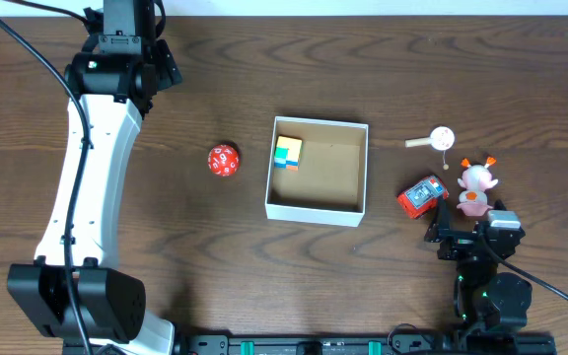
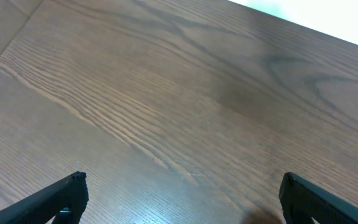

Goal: Pack container

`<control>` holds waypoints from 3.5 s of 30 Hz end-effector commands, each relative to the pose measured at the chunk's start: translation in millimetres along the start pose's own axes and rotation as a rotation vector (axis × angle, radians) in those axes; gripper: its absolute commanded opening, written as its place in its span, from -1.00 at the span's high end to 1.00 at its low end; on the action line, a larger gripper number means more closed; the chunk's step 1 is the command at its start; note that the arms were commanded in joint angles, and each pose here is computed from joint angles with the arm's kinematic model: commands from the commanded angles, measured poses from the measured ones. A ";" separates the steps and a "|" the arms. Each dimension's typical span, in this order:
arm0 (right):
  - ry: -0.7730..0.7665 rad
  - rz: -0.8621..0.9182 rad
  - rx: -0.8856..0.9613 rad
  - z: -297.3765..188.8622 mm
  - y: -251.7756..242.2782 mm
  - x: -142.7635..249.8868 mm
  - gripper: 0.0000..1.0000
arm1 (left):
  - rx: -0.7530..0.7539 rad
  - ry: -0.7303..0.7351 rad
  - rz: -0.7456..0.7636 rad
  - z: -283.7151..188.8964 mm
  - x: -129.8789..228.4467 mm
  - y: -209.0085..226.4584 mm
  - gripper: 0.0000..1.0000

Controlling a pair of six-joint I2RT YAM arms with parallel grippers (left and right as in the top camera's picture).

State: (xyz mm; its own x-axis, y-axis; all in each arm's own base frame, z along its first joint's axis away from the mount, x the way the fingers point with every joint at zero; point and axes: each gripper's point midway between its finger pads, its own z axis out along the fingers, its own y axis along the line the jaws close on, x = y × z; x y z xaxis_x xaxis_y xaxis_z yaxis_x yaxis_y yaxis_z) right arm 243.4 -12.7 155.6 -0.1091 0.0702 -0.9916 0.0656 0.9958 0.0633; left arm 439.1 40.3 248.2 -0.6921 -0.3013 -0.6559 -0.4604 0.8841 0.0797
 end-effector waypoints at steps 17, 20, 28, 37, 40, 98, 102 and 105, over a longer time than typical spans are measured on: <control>-0.023 -0.042 0.039 -0.4 -7.2 -4.7 -0.98 | -0.013 0.015 -0.002 5.9 4.4 0.7 -0.96; -0.099 -0.056 0.037 -1.6 -6.1 -23.4 -0.98 | -0.013 0.015 -0.001 5.9 4.3 0.7 -0.96; 0.001 -0.074 0.073 -6.8 -9.8 -51.8 -0.98 | -0.013 0.015 -0.001 5.9 4.4 0.7 -0.96; 0.308 -0.170 -0.159 50.5 30.9 -77.4 -0.99 | -0.013 0.015 -0.001 5.9 4.4 0.7 -0.96; 0.459 -0.210 -0.248 68.8 43.0 -75.3 -0.99 | -0.013 0.015 -0.001 5.9 4.3 0.7 -0.96; 1.071 0.639 0.767 55.4 27.9 57.0 -0.98 | -0.013 0.015 -0.001 5.9 4.3 0.7 -0.96; 1.046 0.686 0.771 59.0 28.6 72.3 -0.99 | -0.013 0.015 -0.001 5.9 4.3 0.7 -0.96; 1.041 0.693 0.766 59.2 27.6 84.6 -0.99 | -0.013 0.015 -0.001 5.9 4.3 0.7 -0.96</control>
State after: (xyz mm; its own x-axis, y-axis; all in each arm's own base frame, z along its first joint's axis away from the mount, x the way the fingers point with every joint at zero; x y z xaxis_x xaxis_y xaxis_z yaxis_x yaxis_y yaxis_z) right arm 302.5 16.1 78.4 -0.4801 0.8413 -0.2483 0.8519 0.5147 0.0969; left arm 439.0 39.9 248.0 -0.6931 -0.3020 -0.6545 -0.4591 0.8850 0.0778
